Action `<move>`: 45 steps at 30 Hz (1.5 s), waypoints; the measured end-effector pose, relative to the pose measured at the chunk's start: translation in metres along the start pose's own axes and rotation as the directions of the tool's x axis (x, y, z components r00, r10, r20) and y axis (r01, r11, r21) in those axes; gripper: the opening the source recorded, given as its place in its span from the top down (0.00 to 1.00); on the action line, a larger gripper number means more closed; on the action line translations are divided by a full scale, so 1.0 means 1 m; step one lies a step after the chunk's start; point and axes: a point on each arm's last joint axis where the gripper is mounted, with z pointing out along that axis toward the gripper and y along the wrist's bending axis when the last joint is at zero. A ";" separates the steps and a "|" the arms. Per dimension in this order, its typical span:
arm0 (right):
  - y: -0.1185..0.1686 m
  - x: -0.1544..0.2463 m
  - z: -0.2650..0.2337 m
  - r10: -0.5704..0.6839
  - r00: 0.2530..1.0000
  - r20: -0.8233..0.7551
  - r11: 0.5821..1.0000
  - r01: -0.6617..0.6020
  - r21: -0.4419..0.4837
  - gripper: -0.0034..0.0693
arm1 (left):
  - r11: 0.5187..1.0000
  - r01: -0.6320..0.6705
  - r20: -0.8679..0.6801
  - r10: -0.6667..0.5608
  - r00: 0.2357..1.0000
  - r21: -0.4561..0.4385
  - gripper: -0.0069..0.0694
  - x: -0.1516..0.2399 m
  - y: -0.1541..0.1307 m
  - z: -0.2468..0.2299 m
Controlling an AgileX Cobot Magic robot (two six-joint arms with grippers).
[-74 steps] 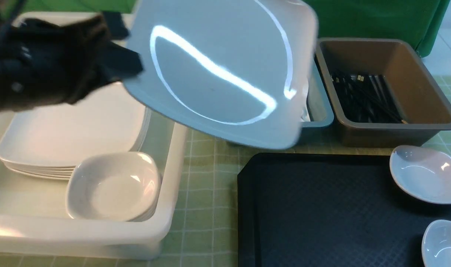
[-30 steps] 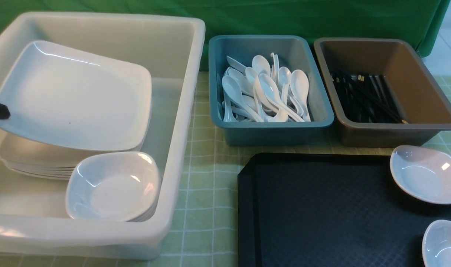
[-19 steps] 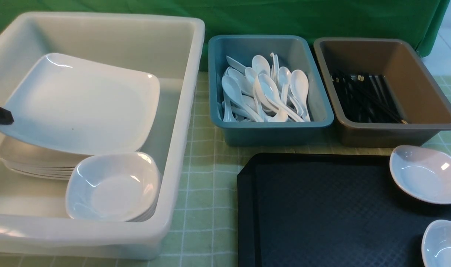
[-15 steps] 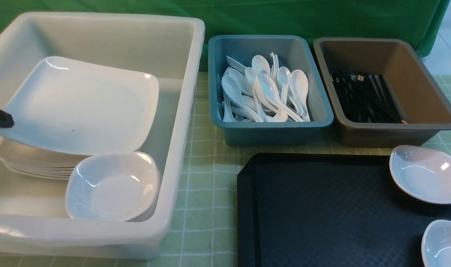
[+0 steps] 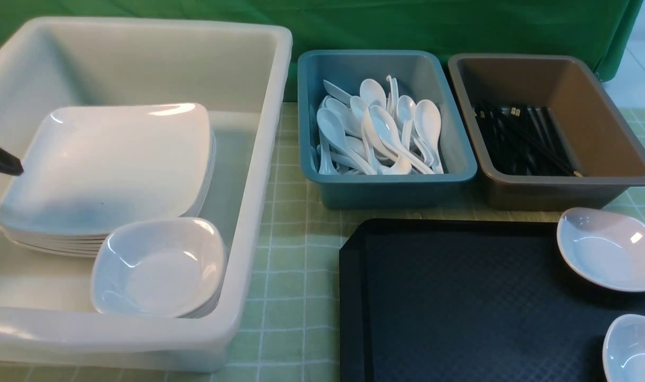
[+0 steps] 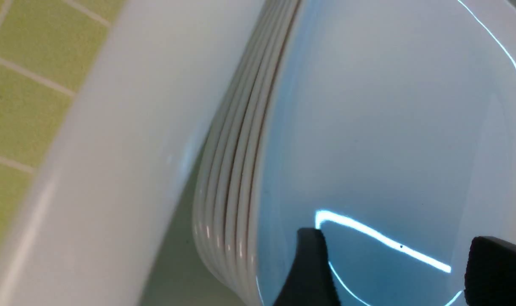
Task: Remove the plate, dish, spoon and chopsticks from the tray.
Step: Use the left arm to put the plate into the large storage box on the left, then use the right arm to grab a small plate from the dinner plate
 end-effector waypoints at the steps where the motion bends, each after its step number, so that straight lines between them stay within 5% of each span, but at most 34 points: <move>1: 0.000 0.000 0.000 0.000 1.000 0.000 1.000 0.000 0.000 0.62 | 1.000 -0.005 0.007 0.005 1.000 -0.012 0.33 -0.002 0.000 -0.003; 9: 0.000 0.000 0.001 0.000 1.000 -0.010 1.000 0.000 0.000 0.64 | 0.999 -0.039 -0.027 0.039 0.999 0.018 0.44 -0.024 -0.020 -0.037; 13: 0.000 0.000 0.011 0.003 0.991 -0.134 1.000 -0.003 0.002 0.79 | 0.993 -0.097 -0.082 0.103 0.991 0.068 0.75 -0.019 -0.046 -0.055; 17: 0.000 0.002 0.030 0.049 0.945 -0.323 0.999 -0.044 0.020 0.92 | 0.979 -0.164 -0.135 0.180 0.974 0.119 0.90 -0.006 -0.075 -0.058; 22: 0.001 0.025 0.072 0.092 0.717 -0.691 0.995 -0.048 0.083 0.94 | 0.932 -0.287 -0.220 0.334 0.916 0.220 0.93 0.032 -0.128 -0.049; 29: 0.004 0.050 0.120 0.113 0.548 -0.829 0.993 -0.028 0.117 0.93 | 0.852 -0.416 -0.304 0.507 0.806 0.317 0.93 0.081 -0.177 -0.037; 32: 0.005 0.057 0.131 0.120 0.505 -0.855 0.992 -0.026 0.125 0.91 | 0.832 -0.442 -0.321 0.542 0.777 0.337 0.92 0.093 -0.190 -0.036; 40: 0.009 0.095 0.157 0.118 0.308 -0.944 0.992 -0.002 0.123 0.50 | 0.758 -0.506 -0.336 0.642 0.689 0.411 0.92 0.123 -0.221 -0.034; 45: 0.008 0.124 0.165 0.091 0.284 -0.955 0.993 0.043 0.107 0.41 | 0.757 -0.514 -0.338 0.645 0.685 0.403 0.91 0.123 -0.220 -0.034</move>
